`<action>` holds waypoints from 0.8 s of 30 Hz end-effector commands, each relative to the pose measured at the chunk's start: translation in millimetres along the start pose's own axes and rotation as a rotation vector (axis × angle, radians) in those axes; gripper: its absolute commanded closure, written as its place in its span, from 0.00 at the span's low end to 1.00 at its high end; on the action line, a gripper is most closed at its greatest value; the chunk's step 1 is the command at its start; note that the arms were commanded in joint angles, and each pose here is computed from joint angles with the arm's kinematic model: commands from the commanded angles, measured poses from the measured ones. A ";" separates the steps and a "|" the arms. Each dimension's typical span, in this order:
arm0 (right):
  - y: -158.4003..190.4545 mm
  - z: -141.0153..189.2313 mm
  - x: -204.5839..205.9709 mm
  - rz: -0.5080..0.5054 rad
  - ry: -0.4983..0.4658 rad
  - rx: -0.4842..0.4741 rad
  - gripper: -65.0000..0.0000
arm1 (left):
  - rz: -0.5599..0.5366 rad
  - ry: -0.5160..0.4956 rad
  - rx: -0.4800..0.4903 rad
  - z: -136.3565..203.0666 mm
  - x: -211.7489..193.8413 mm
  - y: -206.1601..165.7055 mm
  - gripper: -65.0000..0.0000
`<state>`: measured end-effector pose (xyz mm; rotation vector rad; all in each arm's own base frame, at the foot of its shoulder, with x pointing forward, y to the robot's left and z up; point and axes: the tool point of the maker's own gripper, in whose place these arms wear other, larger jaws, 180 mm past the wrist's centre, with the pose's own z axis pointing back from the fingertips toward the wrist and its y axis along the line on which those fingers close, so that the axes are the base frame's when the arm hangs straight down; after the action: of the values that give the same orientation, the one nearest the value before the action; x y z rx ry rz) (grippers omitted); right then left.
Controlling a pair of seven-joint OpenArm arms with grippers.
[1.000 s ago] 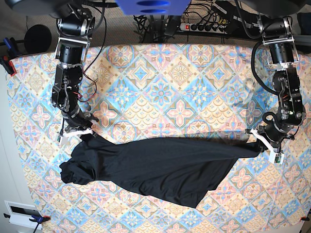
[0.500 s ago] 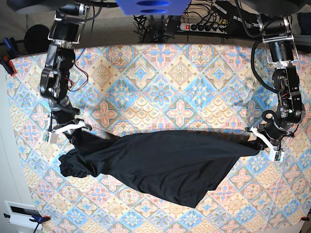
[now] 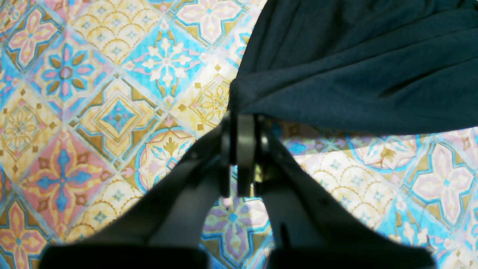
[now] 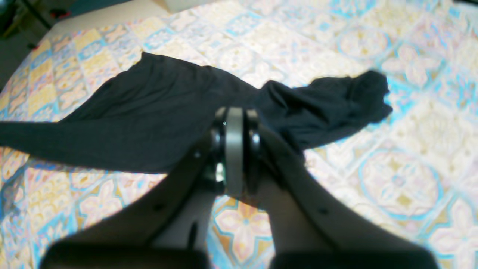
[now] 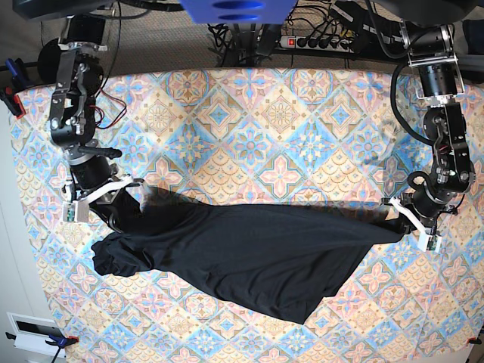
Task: Layout the t-shirt on the table in an organized manner, then fold the t-shirt properly
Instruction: 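Drag the right gripper's shirt corner away from the left gripper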
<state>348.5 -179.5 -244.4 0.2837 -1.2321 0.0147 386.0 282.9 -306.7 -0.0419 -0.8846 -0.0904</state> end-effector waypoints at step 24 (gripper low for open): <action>-21.5 29.6 -12.0 0.031 0.152 -0.019 1.00 | -0.055 -0.031 0.066 1.8 13.3 9.6 1.00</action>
<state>315.7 -201.2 -267.7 0.2587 -1.0285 0.0323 384.3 281.0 -316.2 0.0062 -0.8622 -0.1118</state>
